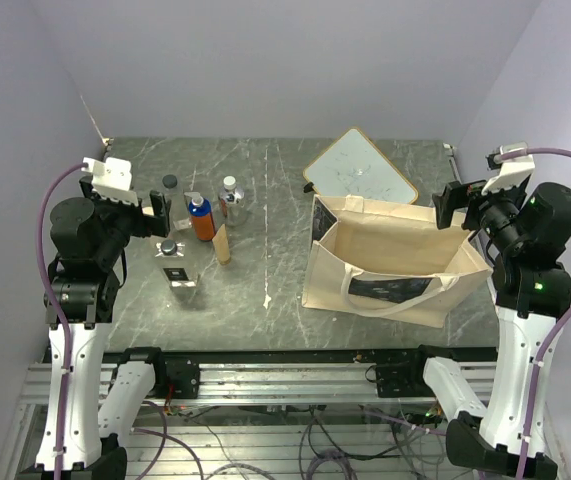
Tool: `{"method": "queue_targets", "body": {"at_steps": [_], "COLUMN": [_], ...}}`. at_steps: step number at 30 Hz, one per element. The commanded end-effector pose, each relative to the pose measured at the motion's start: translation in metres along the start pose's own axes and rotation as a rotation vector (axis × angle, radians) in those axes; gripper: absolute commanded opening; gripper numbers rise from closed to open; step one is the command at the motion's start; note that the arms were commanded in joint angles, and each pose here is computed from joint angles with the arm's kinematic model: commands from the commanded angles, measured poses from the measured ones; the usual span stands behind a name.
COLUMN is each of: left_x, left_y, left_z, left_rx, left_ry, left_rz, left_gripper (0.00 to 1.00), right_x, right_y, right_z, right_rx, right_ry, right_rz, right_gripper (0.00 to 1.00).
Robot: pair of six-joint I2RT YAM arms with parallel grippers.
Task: Place the personal care products into the canvas bag
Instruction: Adjust the object.
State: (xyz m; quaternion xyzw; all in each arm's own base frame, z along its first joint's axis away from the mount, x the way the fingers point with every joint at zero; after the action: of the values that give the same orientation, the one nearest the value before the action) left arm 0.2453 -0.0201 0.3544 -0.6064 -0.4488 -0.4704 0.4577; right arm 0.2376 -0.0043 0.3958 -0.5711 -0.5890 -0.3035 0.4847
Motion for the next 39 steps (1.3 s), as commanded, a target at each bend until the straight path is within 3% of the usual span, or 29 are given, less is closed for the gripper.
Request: {"method": "queue_targets", "body": {"at_steps": [1, 6, 15, 21, 32, 39], "left_x": [0.007, 0.004, -0.001, -0.001, -0.032, -0.054], "left_y": [0.001, 0.003, 0.002, 0.005, 0.007, 0.001], "left_z": [-0.006, -0.011, -0.02, -0.042, -0.157, -0.222], "left_rx": [-0.048, -0.089, -0.17, -0.328, -0.818, -1.119], "left_ry": [0.001, 0.014, 0.055, 0.131, 0.369, 0.335], "left_rz": [-0.019, 0.007, 0.039, 0.089, 0.263, 0.332], "left_gripper": [1.0, 0.96, 1.0, 1.0, 1.0, 0.97], "right_x": [0.011, 0.016, 0.019, 0.019, 0.021, 0.005], "right_y": [-0.007, -0.006, -0.007, 0.008, 0.055, 0.083], "right_z": [-0.003, -0.001, -0.001, 0.016, 0.062, 0.132], "right_rx": [-0.015, 0.015, 0.028, 0.206, 0.602, 0.78], "right_ry": [-0.014, 0.004, -0.018, -0.076, -0.179, -0.354], "right_rz": [-0.034, -0.026, -0.038, -0.059, -0.096, -0.031], "right_gripper": [1.0, 1.0, 1.0, 1.0, 1.0, 1.0]}}
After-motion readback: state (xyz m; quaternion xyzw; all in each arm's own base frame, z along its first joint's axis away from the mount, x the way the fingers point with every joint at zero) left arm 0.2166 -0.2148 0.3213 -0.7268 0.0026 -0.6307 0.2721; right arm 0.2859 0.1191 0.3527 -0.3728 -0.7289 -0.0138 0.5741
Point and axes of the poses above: each gripper's point midway between its finger pads, its own y axis out along the fingers, its own z axis along the line the jaws close on, x = y × z, the point moved 3 cm from there along -y, back along the fingers, and after that the axes turned 12 degrees about -y, right-handed, at the moved point
